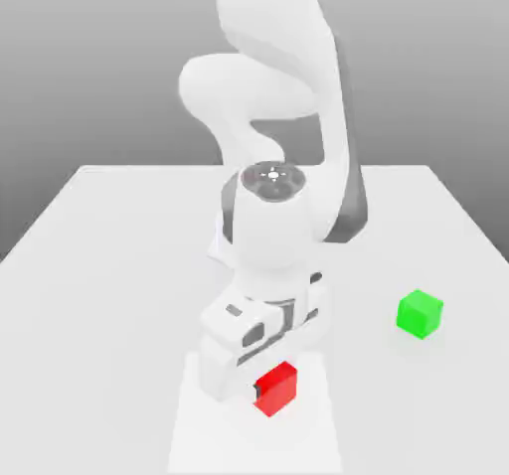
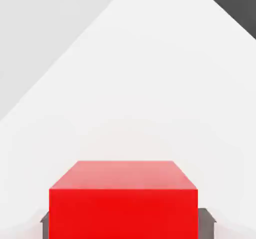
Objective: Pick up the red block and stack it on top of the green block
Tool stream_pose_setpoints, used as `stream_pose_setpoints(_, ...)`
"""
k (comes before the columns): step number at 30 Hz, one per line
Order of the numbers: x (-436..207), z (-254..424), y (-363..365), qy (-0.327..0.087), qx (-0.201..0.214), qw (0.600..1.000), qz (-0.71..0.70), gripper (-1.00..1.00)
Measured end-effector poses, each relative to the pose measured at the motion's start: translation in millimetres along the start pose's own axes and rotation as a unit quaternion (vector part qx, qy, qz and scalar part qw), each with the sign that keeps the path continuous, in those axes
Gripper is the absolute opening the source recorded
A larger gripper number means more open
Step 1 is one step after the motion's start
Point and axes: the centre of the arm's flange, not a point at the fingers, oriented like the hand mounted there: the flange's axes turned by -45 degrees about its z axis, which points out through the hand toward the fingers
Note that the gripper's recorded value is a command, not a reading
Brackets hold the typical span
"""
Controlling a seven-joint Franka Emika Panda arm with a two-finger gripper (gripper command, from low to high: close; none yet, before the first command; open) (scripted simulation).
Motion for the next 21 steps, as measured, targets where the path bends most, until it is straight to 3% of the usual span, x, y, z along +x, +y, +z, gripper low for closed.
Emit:
stream_pose_setpoints(13, 3, -62, -5, 0.0, 0.0, 1.0, -0.005, -1.0)
stream_pose_setpoints(21, 54, -89, -126, -0.004, -0.002, 0.996, -0.091, -1.0)
